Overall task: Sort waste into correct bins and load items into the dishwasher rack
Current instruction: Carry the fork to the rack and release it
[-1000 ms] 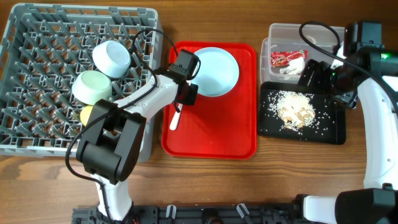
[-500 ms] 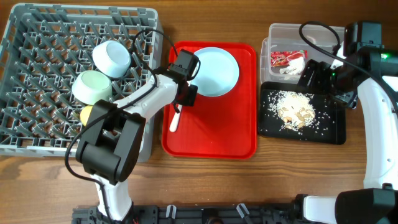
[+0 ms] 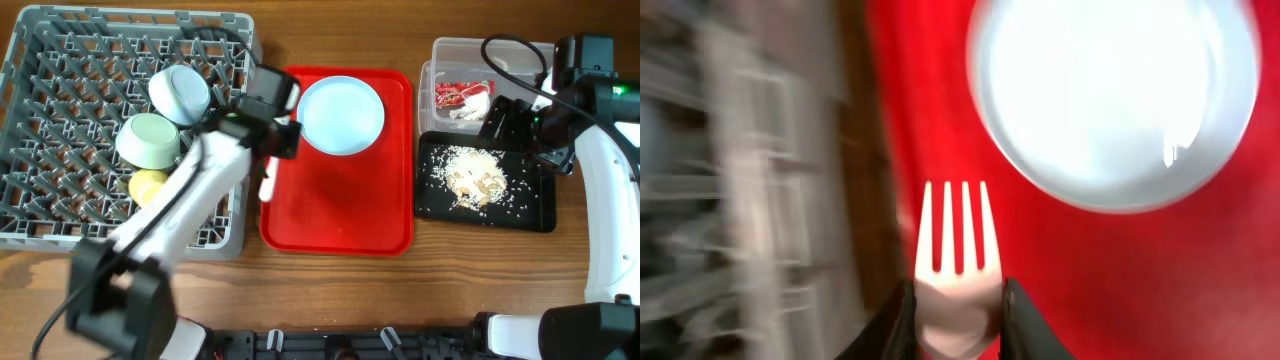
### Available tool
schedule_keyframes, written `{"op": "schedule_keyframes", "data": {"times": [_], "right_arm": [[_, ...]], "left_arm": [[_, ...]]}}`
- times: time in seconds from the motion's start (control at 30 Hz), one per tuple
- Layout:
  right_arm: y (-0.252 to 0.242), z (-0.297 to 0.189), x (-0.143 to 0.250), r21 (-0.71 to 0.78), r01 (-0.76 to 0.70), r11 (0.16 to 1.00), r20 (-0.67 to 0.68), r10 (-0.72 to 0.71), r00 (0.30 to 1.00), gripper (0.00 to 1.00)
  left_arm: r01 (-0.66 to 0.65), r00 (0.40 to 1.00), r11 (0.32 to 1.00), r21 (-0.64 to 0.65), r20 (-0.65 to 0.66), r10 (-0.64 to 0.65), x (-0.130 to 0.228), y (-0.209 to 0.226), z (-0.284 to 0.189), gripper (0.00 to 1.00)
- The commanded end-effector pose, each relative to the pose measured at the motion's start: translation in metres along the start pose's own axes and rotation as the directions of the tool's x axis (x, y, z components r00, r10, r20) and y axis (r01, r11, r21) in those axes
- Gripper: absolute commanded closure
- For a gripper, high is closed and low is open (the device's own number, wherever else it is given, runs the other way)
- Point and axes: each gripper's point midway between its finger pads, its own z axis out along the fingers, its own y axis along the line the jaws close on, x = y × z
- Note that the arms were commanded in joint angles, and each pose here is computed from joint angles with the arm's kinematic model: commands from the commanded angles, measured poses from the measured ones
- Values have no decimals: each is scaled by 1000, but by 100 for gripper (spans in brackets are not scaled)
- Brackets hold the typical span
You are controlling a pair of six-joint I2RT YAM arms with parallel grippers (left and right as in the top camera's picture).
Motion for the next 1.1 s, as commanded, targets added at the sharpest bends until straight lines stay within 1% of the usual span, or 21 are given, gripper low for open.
{"op": "schedule_keyframes", "data": {"times": [0.0, 0.07, 0.13, 0.23, 0.33, 0.4, 0.43, 0.47, 0.53, 0.7, 0.77, 0.83, 0.93, 0.97, 1.0, 1.07], "right_arm": [[0, -8, 0, -7, 12, 1000, 25, -12, 1000, 0], [0, -8, 0, -7, 12, 1000, 25, -11, 1000, 0], [0, -8, 0, -7, 12, 1000, 25, -12, 1000, 0], [0, -8, -1, -8, 12, 1000, 25, -12, 1000, 0], [0, -8, 0, -7, 12, 1000, 23, -12, 1000, 0], [0, -8, 0, -7, 12, 1000, 23, -12, 1000, 0], [0, -8, 0, -7, 12, 1000, 23, -12, 1000, 0], [0, -8, 0, -7, 12, 1000, 23, -12, 1000, 0], [0, -8, 0, -7, 12, 1000, 23, -12, 1000, 0], [0, -8, 1, -6, 12, 1000, 20, -12, 1000, 0], [0, -8, 1, -6, 13, 1000, 21, -12, 1000, 0], [0, -8, 0, -6, 12, 1000, 21, -12, 1000, 0], [0, -8, 0, -6, 12, 1000, 21, -12, 1000, 0], [0, -8, 0, -6, 12, 1000, 21, -12, 1000, 0], [0, -8, 0, -6, 12, 1000, 21, -12, 1000, 0], [0, -8, 0, -6, 12, 1000, 21, -12, 1000, 0]], "left_arm": [[80, 990, 994, -77, 124, -70, -21, 44, -40, 78], [119, 984, 988, -94, 141, -105, -23, 61, -46, 76], [153, 982, 982, -111, 129, -138, -20, 76, -44, 76], [170, 983, 980, -100, 87, -161, -13, 82, -33, 76], [170, 985, 979, -114, 36, -167, -6, 85, -14, 71], [168, 986, 979, -118, 10, -168, -1, 85, -5, 70], [167, 986, 979, -119, 1, -168, 0, 85, -2, 68], [166, 986, 979, -121, -9, -168, 2, 85, 2, 64], [165, 986, 979, -122, -18, -168, 3, 85, 5, 53], [168, 986, 979, -117, 10, -168, -2, 85, -3, 48], [164, 986, 983, -86, 38, -161, -8, 78, -12, 48], [147, 986, 989, 4, 74, -147, -17, 58, -22, 47], [81, 984, 985, 154, 144, -104, -36, 17, -35, 41], [53, 982, 980, 190, 166, -86, -41, 3, -37, 36], [27, 980, 977, 210, 187, -67, -45, -9, -38, 33], [-24, 976, 973, 231, 218, -27, -51, -33, -35, 31]]}}
